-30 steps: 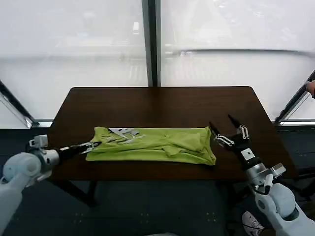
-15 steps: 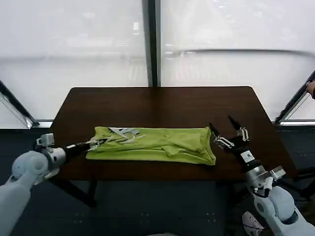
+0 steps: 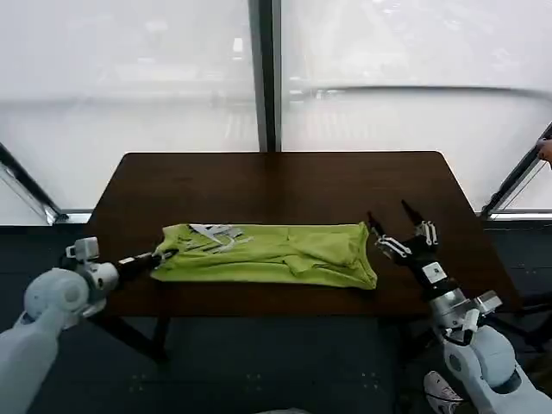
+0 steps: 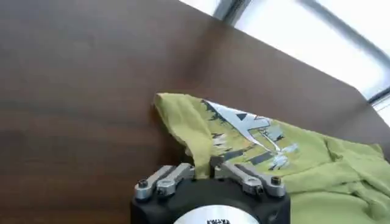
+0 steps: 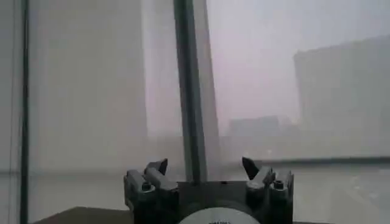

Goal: Fold and organize the clothes.

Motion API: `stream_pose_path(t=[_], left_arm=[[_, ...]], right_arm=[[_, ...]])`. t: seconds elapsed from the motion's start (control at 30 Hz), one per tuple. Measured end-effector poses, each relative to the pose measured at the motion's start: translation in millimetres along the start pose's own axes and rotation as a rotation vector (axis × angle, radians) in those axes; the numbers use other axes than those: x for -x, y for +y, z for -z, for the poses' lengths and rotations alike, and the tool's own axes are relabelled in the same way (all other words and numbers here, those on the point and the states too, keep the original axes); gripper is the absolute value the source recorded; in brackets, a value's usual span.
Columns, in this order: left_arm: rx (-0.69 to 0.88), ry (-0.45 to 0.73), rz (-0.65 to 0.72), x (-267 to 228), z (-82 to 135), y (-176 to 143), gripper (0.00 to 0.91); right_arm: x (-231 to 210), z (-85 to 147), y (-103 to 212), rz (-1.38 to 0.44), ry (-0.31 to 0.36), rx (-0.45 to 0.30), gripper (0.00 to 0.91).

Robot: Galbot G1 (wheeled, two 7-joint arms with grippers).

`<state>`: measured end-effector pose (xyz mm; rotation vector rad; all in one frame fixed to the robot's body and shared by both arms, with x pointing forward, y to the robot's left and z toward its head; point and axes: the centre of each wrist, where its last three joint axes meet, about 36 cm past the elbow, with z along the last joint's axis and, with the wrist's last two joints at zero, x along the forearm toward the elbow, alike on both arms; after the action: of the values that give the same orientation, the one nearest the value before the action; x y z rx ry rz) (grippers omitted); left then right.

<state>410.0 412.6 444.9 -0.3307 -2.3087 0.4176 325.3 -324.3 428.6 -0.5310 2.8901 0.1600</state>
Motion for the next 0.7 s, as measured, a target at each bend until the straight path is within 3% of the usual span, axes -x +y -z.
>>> stream_pose_path(t=[0.5, 0.7], left_arm=[[0.412, -0.094, 0.397, -55.4, 13.8, -13.0, 0.000], [0.466, -0.142, 0.518, -88.2, 21.3, -8.6, 0.000]], right_arm=[[18.1, -11.9, 9.0, -0.063, 0.010, -0.005, 0.878], [28.4, -14.3, 14.7, -0.061, 0.007, 0.009, 0.878]])
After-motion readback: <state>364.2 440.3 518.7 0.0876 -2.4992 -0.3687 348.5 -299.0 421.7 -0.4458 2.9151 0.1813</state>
